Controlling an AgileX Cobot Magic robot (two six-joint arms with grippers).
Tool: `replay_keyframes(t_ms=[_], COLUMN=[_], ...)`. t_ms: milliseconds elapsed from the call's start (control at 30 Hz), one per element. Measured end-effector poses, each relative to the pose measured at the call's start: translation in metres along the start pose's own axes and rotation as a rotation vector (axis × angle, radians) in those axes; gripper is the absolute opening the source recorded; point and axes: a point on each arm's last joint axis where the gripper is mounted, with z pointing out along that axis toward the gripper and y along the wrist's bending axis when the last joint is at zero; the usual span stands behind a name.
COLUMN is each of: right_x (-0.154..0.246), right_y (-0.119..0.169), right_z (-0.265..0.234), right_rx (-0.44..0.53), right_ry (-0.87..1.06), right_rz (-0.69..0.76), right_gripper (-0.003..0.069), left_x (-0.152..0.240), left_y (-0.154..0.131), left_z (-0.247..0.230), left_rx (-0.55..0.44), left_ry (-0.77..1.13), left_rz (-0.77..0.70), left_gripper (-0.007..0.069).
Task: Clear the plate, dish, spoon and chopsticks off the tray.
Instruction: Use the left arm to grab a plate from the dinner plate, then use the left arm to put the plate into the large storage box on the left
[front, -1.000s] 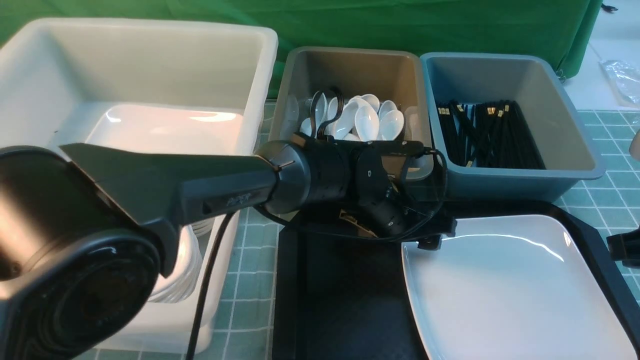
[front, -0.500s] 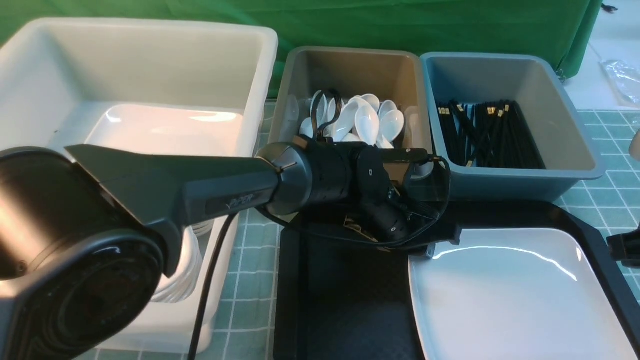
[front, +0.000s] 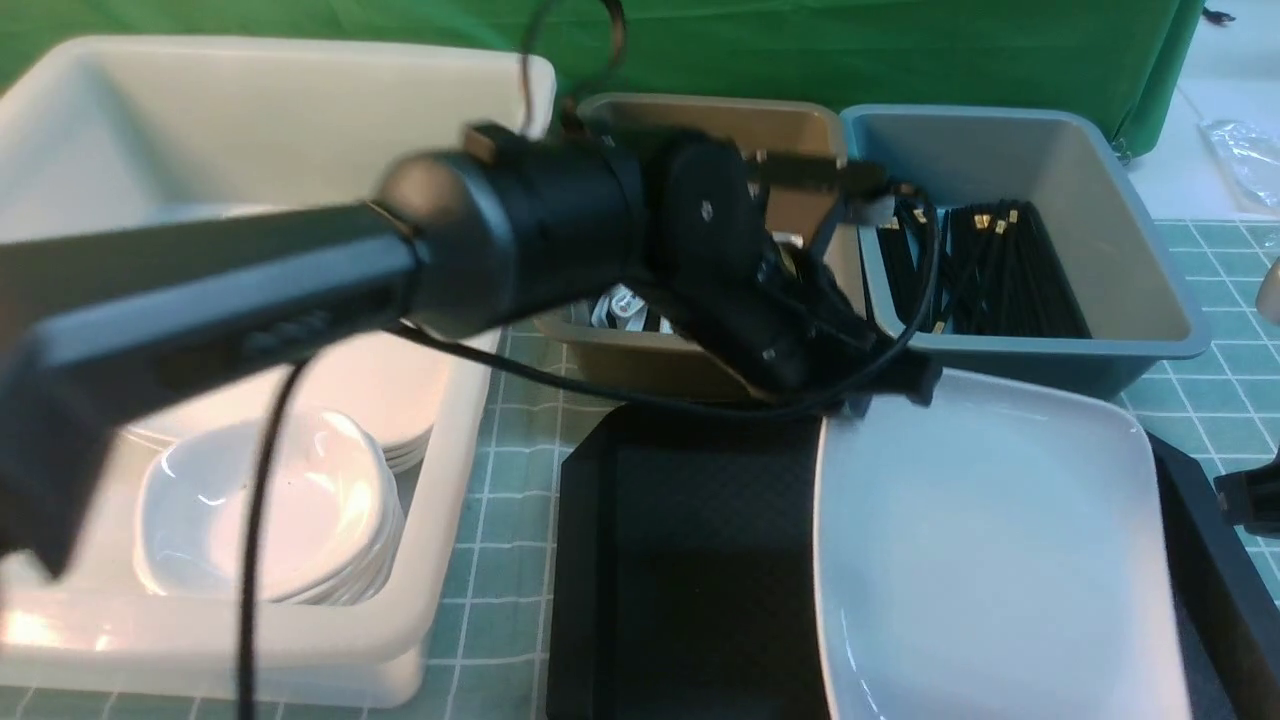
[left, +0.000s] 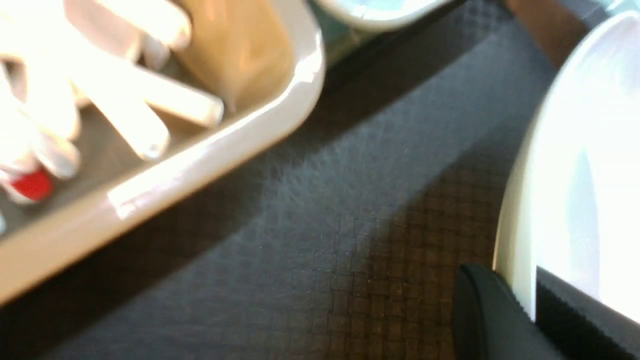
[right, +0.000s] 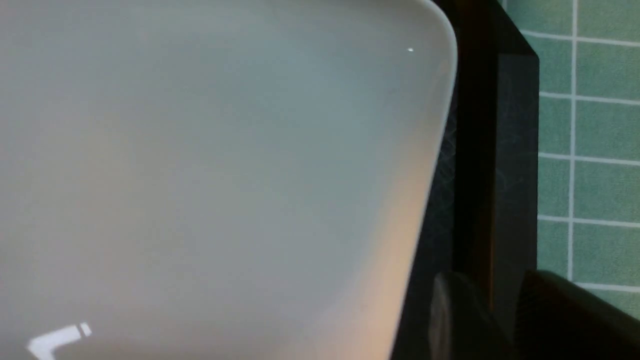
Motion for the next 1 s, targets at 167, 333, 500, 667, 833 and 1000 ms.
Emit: replay_keyframes(t_ms=[167,333,500,667,833,1000], right_x=[0.0,-0.001,-0.001,-0.001,-0.001,-0.001], right_y=[0.0,0.0,0.0,0.0,0.0,0.0], right_z=[0.0,0.0,0.0,0.0,0.0,0.0], right_rx=[0.0,-0.001,-0.001,-0.001,-0.001,-0.001], right_ry=[0.0,-0.012,-0.015,-0.015,-0.016,-0.018], right_rz=[0.0,0.0,0.0,0.0,0.001,0.019], right_gripper=[0.0223,0.0225,0.0232,0.0235,0.0238,0.0239], left_x=[-0.006,-0.006,-0.005,-0.004,-0.002,0.002], left_y=[-0.003,-0.004,-0.003,0.002,0.019,0.048], left_z=[-0.027,-0.032,-0.03,-0.031,-0.038,-0.046], left_rx=[-0.027,-0.035,-0.036,-0.084,-0.113,-0.17], left_ry=[-0.034,-0.035,-0.027,-0.004,0.042,0.081], left_rz=[0.062,0.071,0.057,0.053,0.016,-0.049], left_gripper=[0.0019,0.0019,0.0019,0.0019,0.002,0.0027])
